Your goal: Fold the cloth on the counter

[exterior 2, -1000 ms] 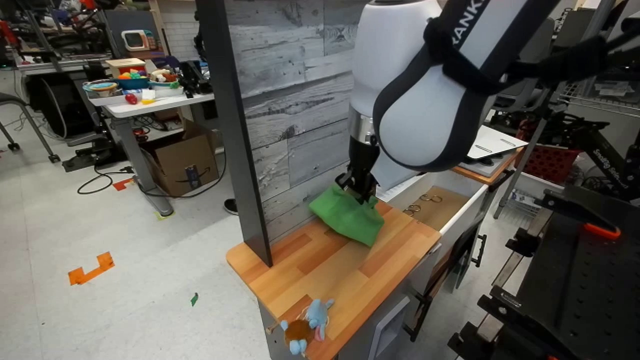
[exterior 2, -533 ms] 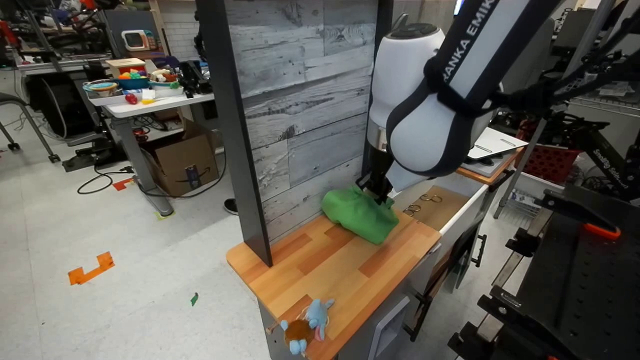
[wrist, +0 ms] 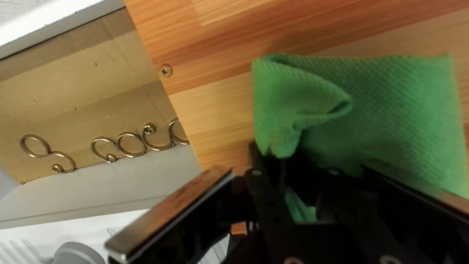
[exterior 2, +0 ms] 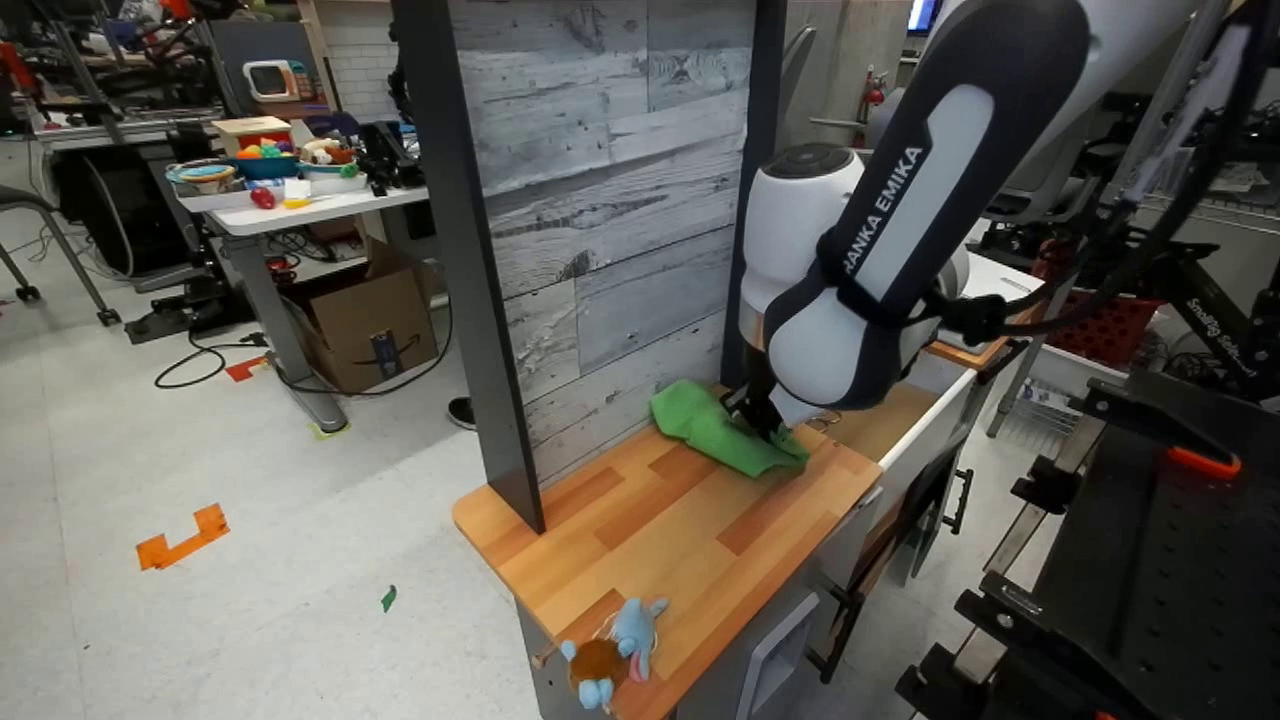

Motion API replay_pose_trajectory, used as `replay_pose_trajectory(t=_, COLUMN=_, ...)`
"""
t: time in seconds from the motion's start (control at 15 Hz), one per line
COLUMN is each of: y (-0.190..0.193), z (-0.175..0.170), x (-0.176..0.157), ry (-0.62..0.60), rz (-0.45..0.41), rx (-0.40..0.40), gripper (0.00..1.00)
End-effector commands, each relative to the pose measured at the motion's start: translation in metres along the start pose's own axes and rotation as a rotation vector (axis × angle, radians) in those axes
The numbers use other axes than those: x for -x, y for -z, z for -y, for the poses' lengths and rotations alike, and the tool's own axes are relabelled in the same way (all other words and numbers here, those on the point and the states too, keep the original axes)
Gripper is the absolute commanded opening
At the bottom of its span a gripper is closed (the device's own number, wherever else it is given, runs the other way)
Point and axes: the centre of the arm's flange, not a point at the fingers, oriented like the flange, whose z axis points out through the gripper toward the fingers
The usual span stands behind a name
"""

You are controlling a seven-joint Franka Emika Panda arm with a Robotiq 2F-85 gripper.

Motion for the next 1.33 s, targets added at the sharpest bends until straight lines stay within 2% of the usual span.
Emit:
replay_pose_trajectory(t=0.0, y=-0.013, z=0.006, x=-0.009, ry=-0.007, rz=0.023, rx=0.016, gripper=0.54)
replay_pose_trajectory(t=0.4, y=0.016, z=0.005, x=0.016, ry=0.030, rz=0.072, rx=0.058, gripper=0.98)
replay_pose_trajectory(t=0.53, y=0.034, z=0.006, x=0.037, ry=0.084, rz=0.091, rx=0.069, gripper=1.00)
replay_pose_trajectory(t=0.87, y=0.077, z=0.015, x=0.103, ry=0.222, rz=0.013, rx=0.107, gripper=1.00)
replay_pose_trajectory(t=0.93, y=0.041, z=0.022, x=0.068, ry=0.177, rz=0.045, rx=0.084, gripper=1.00)
replay_pose_trajectory(t=1.07, y=0.054, z=0.024, x=0.088, ry=0.210, rz=0.038, rx=0.097, gripper=1.00)
replay_pose_trajectory(t=1.27, y=0.059, z=0.023, x=0.094, ry=0.215, rz=0.040, rx=0.102, gripper=1.00)
